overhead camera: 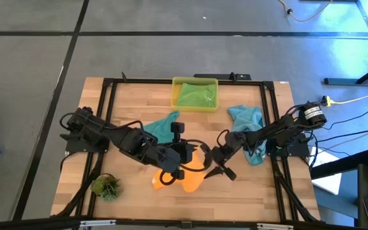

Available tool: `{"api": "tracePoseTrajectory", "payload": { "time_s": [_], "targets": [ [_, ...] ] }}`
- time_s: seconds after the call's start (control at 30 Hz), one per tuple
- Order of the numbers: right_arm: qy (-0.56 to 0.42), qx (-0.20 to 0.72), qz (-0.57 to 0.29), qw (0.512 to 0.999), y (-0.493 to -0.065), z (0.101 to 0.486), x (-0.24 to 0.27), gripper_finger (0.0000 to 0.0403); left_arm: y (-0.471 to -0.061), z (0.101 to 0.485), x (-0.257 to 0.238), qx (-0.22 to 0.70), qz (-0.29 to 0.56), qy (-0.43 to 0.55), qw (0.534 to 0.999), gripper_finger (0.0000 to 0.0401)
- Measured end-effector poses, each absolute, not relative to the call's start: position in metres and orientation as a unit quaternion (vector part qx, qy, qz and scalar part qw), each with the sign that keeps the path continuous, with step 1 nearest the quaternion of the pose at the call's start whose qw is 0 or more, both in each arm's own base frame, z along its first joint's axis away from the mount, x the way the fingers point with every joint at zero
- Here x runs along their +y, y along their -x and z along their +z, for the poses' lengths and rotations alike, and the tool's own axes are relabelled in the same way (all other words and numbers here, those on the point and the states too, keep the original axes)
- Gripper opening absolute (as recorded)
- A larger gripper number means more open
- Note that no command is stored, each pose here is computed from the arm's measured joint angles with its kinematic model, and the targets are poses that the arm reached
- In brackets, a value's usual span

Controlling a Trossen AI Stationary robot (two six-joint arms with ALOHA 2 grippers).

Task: Fold microfiber towels
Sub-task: Fold the orange microfiber cloth

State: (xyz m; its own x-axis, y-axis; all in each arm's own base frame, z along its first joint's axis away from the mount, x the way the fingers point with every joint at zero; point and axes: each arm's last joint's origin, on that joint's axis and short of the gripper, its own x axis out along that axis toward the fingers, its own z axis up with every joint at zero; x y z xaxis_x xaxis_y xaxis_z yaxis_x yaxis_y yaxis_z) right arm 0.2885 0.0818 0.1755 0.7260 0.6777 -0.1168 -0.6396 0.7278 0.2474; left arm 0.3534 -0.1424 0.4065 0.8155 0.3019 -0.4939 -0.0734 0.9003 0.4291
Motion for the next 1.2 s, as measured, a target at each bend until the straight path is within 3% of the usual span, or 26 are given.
{"api": "tracePoseTrajectory", "payload": {
  "time_s": [0.23, 0.4, 0.53, 0.7, 0.9, 1.2],
  "targets": [
    [-0.112, 0.144, 0.380, 0.907, -0.286, 0.169, 0.084, 0.0065, -0.353, 0.407, -0.142, 0.284, 0.118, -0.204, 0.929, 0.0000],
    [-0.127, 0.156, 0.441, 0.875, -0.283, 0.169, 0.086, 0.0054, -0.351, 0.403, -0.140, 0.303, 0.118, -0.212, 0.922, 0.0000],
    [-0.128, 0.158, 0.440, 0.875, -0.283, 0.168, 0.086, 0.0062, -0.347, 0.400, -0.139, 0.323, 0.124, -0.203, 0.916, 0.0000],
    [-0.126, 0.159, 0.385, 0.900, -0.286, 0.167, 0.079, 0.0057, -0.345, 0.397, -0.138, 0.332, 0.138, -0.192, 0.913, 0.0000],
    [-0.114, 0.181, 0.288, 0.933, -0.286, 0.169, 0.063, 0.0008, -0.342, 0.399, -0.135, 0.314, 0.209, -0.195, 0.905, 0.0000],
    [-0.095, 0.170, 0.193, 0.962, -0.246, 0.227, 0.028, 0.0004, -0.329, 0.421, -0.117, 0.231, 0.370, -0.187, 0.880, 0.0000]
  ]
}}
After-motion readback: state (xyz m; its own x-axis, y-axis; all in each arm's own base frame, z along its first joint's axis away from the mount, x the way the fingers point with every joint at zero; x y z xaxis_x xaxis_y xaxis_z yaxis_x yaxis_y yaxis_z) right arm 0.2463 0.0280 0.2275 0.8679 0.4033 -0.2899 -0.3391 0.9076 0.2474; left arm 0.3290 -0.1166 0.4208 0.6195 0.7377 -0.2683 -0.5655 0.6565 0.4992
